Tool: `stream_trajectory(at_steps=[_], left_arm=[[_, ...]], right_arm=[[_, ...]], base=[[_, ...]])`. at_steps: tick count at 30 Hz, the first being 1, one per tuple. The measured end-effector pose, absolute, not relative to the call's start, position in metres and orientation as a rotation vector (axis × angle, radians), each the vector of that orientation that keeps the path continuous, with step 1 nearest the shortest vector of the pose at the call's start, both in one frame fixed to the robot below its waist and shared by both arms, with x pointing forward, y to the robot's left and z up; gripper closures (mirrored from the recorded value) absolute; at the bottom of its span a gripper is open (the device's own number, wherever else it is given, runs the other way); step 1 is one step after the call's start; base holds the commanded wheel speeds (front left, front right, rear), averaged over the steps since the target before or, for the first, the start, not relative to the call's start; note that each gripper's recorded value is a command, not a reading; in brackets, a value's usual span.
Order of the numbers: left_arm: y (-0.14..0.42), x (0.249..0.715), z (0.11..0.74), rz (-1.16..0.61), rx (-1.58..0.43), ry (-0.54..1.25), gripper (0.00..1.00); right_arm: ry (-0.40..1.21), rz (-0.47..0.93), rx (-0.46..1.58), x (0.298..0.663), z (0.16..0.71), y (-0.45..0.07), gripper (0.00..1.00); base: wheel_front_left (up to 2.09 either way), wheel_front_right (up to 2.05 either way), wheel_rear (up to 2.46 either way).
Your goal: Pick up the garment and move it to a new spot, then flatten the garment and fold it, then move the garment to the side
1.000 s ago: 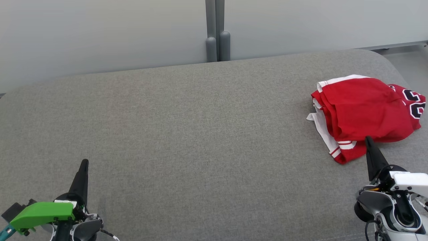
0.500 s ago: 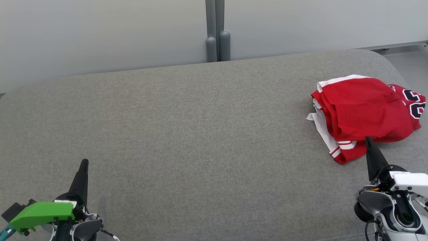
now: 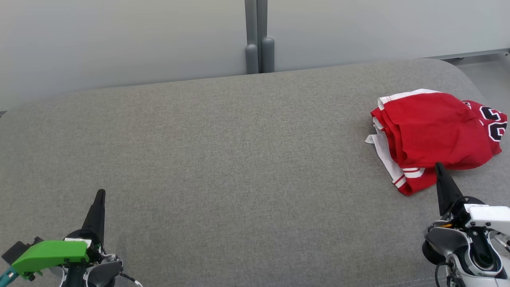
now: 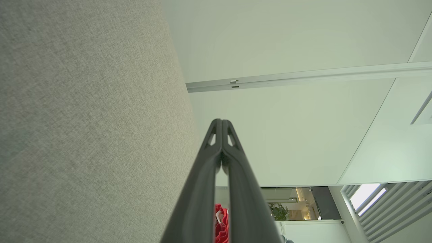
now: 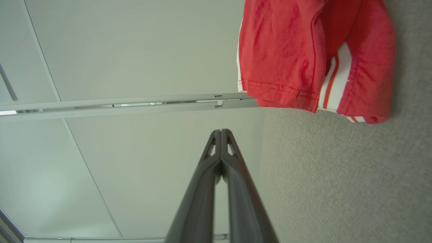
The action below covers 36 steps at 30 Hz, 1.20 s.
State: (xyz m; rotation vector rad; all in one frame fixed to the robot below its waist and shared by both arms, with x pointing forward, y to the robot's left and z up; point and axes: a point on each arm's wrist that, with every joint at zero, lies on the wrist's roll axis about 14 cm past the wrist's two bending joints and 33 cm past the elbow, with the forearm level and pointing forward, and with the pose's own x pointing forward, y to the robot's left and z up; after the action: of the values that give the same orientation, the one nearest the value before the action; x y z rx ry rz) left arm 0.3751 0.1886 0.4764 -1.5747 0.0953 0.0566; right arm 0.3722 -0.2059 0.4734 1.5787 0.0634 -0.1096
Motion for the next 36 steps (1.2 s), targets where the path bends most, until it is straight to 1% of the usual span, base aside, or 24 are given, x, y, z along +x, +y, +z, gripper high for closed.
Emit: stream_trajectory(at_steps=[36], left_arm=[[0.1885,0.3752,0.4769,0.055,-1.575,0.094,1.0]], right_arm=[[0.056,-0.104,1.579,0.3728,0.4748,-0.2059,1.0]], base=[[0.0,0.0,0.0]])
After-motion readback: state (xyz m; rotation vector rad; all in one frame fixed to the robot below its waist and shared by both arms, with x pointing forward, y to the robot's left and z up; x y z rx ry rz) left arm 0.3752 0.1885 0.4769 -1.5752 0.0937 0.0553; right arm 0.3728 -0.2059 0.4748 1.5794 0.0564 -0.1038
